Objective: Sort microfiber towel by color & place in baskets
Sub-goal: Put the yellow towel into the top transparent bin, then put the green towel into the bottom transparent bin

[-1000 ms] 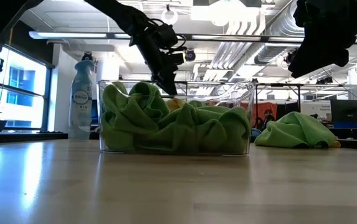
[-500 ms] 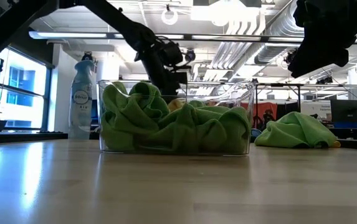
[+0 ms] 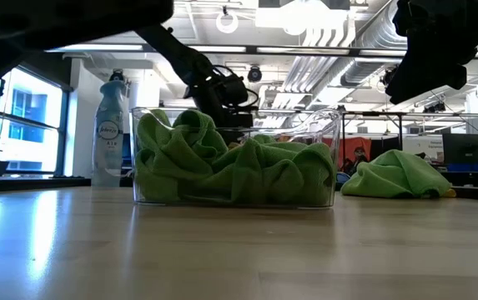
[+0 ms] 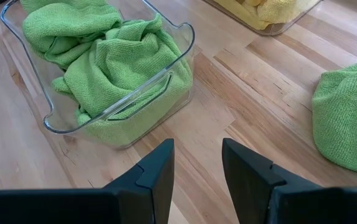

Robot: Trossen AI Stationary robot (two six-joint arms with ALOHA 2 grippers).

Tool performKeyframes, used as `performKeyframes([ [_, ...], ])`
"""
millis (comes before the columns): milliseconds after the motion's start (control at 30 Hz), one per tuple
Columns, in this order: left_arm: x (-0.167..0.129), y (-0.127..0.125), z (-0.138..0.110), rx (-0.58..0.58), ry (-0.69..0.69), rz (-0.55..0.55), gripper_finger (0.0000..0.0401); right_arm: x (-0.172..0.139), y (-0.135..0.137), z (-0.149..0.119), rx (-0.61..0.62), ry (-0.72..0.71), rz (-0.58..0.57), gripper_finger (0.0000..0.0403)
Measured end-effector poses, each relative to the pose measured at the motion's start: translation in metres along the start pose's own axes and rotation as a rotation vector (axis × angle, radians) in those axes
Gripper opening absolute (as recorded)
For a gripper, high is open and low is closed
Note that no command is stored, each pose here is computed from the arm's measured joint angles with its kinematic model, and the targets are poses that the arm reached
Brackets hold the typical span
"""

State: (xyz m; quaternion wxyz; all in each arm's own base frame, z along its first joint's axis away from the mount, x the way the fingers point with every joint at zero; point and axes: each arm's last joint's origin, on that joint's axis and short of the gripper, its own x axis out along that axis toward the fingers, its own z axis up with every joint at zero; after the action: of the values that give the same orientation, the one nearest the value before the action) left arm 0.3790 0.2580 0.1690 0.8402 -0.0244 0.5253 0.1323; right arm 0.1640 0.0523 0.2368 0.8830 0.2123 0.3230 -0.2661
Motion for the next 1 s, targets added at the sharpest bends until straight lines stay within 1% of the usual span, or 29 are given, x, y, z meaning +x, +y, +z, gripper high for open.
performKeyframes([
  [300, 0.001, 0.000, 0.002, -0.009, -0.021, 0.004, 0.0095, 0.000, 0.000, 0.000, -0.001, 0.000, 0.000, 0.0128],
  [467, -0.011, -0.001, 0.004, -0.021, -0.031, 0.014, 0.0095, 0.000, 0.000, 0.000, 0.000, 0.000, -0.001, 0.0128],
  [567, -0.031, -0.001, 0.008, -0.025, -0.059, 0.027, 0.0095, 0.000, 0.000, 0.000, -0.001, 0.000, -0.001, 0.0128],
  [733, -0.073, -0.002, 0.014, -0.019, -0.114, 0.047, 0.0095, 0.000, 0.000, 0.000, 0.000, -0.001, -0.001, 0.0128],
  [833, -0.096, -0.003, 0.014, 0.007, -0.132, 0.057, 0.0095, 0.000, 0.000, 0.000, 0.000, -0.004, -0.003, 0.0128],
  [1000, -0.128, -0.006, 0.014, 0.020, -0.170, 0.072, 0.0095, 0.001, 0.000, 0.004, 0.022, -0.055, -0.020, 0.0128],
])
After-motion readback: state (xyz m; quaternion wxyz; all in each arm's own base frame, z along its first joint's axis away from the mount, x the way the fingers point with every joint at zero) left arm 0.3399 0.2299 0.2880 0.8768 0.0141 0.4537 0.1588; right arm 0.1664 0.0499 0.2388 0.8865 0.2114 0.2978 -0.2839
